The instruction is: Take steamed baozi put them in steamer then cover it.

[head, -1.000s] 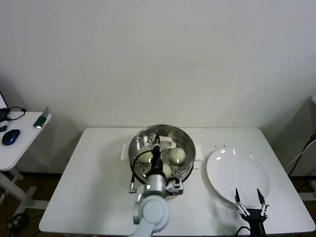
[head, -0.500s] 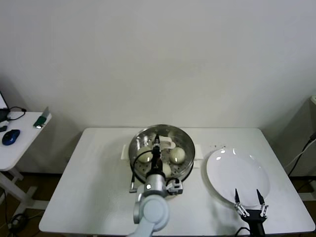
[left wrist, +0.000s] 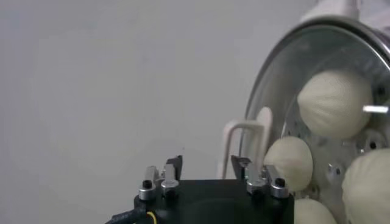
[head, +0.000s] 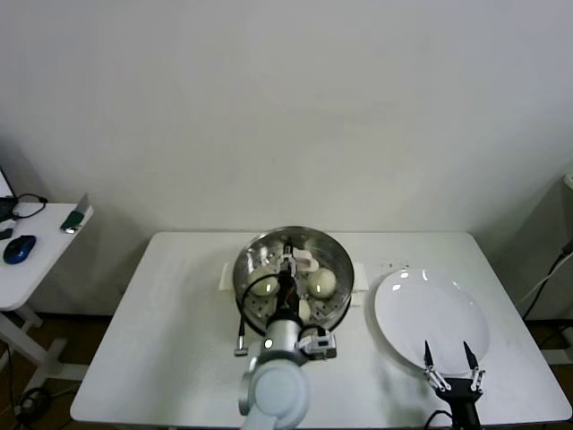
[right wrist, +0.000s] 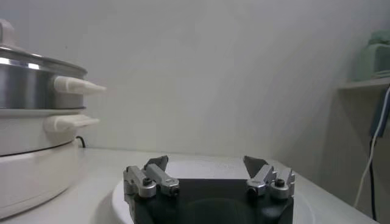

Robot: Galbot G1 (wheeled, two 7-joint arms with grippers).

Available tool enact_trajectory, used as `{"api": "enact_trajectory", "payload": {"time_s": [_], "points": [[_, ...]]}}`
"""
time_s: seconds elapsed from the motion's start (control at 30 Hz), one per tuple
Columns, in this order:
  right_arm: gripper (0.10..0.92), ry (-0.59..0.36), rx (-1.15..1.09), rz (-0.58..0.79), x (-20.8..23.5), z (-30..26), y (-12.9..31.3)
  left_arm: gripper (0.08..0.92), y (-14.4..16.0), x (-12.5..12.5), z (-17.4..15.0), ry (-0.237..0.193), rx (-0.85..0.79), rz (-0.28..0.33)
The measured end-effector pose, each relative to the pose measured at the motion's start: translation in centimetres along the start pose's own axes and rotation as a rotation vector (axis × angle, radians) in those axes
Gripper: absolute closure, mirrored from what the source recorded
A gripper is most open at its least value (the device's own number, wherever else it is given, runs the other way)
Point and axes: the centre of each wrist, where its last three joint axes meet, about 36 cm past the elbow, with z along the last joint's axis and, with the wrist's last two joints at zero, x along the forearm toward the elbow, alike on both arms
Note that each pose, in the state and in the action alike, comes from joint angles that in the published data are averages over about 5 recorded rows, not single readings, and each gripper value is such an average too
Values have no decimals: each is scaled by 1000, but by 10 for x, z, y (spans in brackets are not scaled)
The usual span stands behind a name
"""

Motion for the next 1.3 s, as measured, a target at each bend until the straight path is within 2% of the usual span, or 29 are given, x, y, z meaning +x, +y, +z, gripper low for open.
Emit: {"api": "enact_trajectory", "payload": {"time_s": [0.17,0.27,0.37,0.57,0.67,0.93,1.1,1.3], "points": [[200,14,-3,17,-1,-2,2,292,17,13,4,-22,92,-3],[200,21,-5,25,-1,-4,3,216,23,21,17,-40,130,-8],[200,20,-9,28,-2,-7,4,183,26,28,36,-63,172,-9],[200,-1,-24,31,-6,-14,8,177,28,38,81,-95,321,-11],[200,-13,-34,30,-7,-16,11,177,28,41,110,-88,422,-20],[200,-33,-47,23,-12,-18,18,177,17,54,197,-34,753,-27],[200,-37,-53,20,-13,-17,21,177,-9,67,236,-13,979,2],[200,-36,-59,17,-12,-16,24,177,-51,76,265,12,1196,32]]}}
